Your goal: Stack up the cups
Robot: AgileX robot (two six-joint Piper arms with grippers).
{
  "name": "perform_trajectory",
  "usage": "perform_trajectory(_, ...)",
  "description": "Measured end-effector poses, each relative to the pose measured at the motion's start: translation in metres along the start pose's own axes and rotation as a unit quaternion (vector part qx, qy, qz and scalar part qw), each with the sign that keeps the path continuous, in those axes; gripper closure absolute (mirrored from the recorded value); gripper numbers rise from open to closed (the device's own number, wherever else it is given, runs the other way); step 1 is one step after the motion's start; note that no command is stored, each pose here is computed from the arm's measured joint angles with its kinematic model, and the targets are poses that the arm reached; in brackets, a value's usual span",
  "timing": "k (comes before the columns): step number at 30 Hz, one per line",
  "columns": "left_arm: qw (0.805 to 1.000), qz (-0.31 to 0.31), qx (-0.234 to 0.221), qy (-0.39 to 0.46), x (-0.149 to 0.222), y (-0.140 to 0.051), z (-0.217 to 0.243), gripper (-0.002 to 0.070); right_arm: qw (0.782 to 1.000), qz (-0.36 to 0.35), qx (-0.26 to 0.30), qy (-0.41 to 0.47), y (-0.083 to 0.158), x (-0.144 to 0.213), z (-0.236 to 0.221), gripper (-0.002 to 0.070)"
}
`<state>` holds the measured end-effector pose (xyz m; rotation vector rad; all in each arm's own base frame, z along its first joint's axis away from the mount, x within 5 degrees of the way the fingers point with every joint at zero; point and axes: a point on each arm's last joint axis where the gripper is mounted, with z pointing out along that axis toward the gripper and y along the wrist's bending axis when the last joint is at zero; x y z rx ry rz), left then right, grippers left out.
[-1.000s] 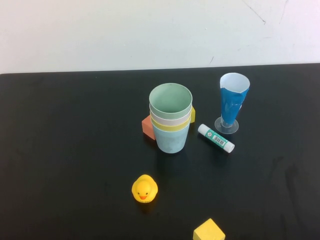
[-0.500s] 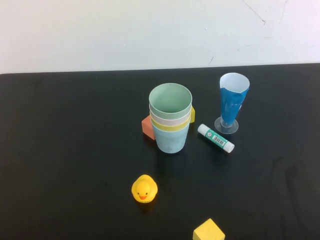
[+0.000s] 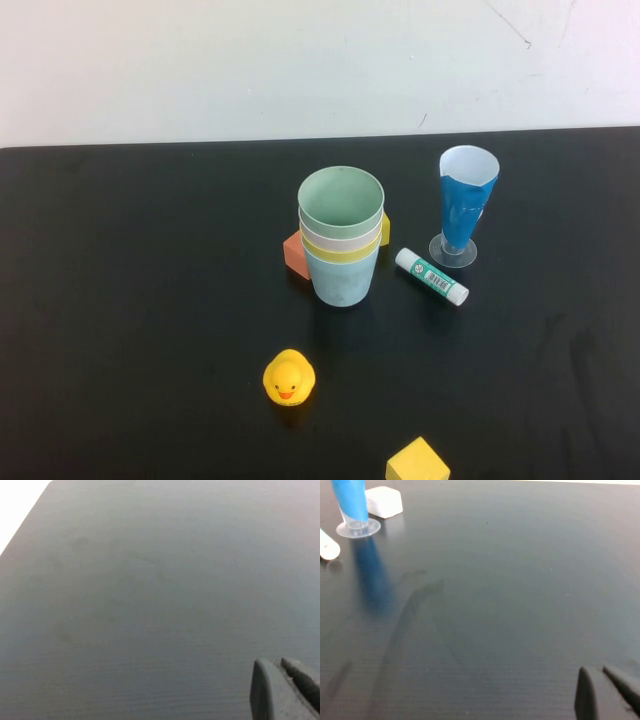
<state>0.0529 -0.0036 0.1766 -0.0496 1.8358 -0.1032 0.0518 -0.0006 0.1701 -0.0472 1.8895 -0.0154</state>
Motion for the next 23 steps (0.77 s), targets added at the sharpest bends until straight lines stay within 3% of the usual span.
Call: perform_trajectory(23, 1.0, 0.001, 0.0, 0.0, 0.0, 0.0, 0.0, 0.0677, 1.0, 0.009, 0.0, 0.0, 0.0, 0.0, 0.0, 0.0678)
